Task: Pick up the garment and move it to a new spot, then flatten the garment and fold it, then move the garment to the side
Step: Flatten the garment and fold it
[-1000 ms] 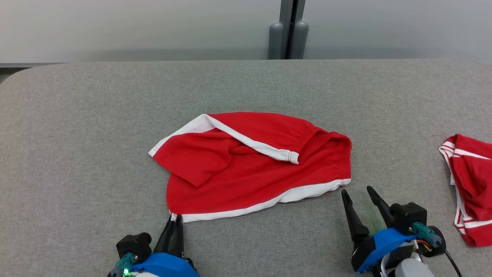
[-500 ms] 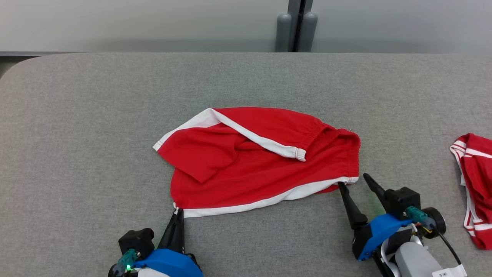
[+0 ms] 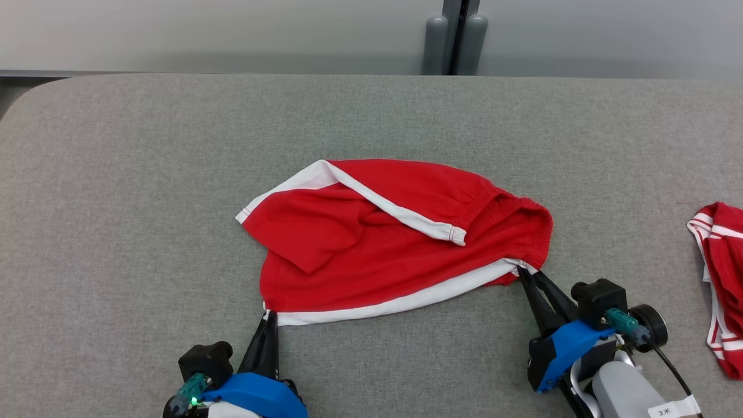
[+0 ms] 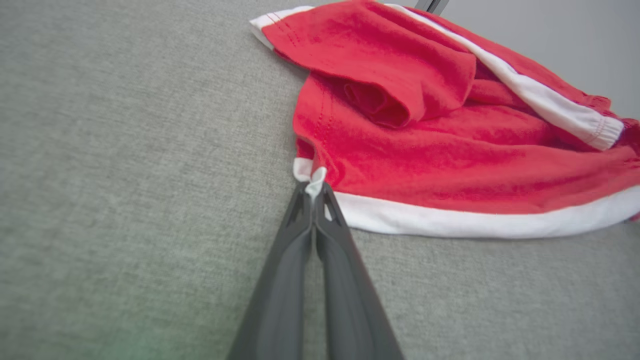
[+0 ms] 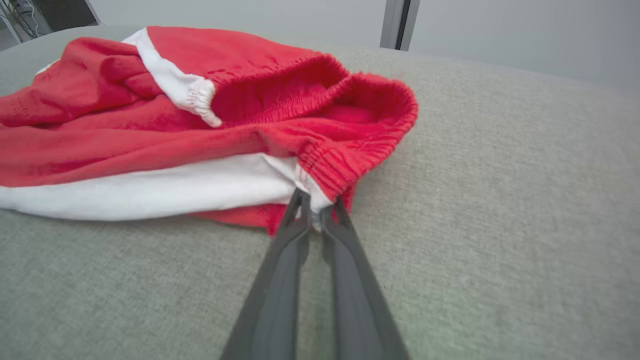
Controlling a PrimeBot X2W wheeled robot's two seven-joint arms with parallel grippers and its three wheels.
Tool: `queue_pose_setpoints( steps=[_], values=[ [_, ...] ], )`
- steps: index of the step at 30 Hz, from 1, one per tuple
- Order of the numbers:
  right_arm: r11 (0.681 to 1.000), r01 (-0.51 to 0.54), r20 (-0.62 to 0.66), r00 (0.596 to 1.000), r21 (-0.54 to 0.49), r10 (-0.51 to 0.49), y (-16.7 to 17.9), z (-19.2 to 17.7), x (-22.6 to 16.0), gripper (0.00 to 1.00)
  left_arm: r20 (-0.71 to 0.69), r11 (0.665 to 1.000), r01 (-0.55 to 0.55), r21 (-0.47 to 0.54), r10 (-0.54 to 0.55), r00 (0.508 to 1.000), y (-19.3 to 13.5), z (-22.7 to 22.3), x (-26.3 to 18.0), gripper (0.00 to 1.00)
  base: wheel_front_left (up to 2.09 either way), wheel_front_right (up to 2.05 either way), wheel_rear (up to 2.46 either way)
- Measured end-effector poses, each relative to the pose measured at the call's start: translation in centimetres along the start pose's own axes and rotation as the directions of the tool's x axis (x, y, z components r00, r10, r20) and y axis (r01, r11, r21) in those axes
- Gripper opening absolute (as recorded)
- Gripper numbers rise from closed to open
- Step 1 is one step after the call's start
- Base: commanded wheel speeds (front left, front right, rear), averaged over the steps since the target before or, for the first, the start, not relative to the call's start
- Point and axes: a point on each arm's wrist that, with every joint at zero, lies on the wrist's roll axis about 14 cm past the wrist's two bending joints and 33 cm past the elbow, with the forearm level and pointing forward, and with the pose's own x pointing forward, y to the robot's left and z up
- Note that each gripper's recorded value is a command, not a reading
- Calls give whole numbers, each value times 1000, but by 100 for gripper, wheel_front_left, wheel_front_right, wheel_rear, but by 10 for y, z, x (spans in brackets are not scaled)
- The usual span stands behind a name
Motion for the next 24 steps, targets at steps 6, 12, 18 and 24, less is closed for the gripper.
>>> queue_pose_setpoints(
  steps=[6, 12, 18, 24],
  values=[
    [1000, 9, 7, 1000, 19, -9, 1, 0, -11, 0, 25, 1000, 2, 8, -3, 1000, -1, 8, -2, 0, 0, 0, 0],
    [999, 11, 108, 994, 41, -15, 6, 31, -21, 0, 142, 1000, 6, 5, -7, 990, -2, 44, -5, 0, 0, 0, 0],
    [998, -39, 339, 941, 42, 23, 16, 115, -27, 0, 413, 991, 63, 116, -106, 904, -25, 147, -7, 0, 0, 0, 0],
    [996, -59, 558, 825, -72, 89, 14, 216, -39, 0, 629, 957, 50, 284, -226, 743, -52, 263, -25, 0, 0, 0, 0]
  ],
)
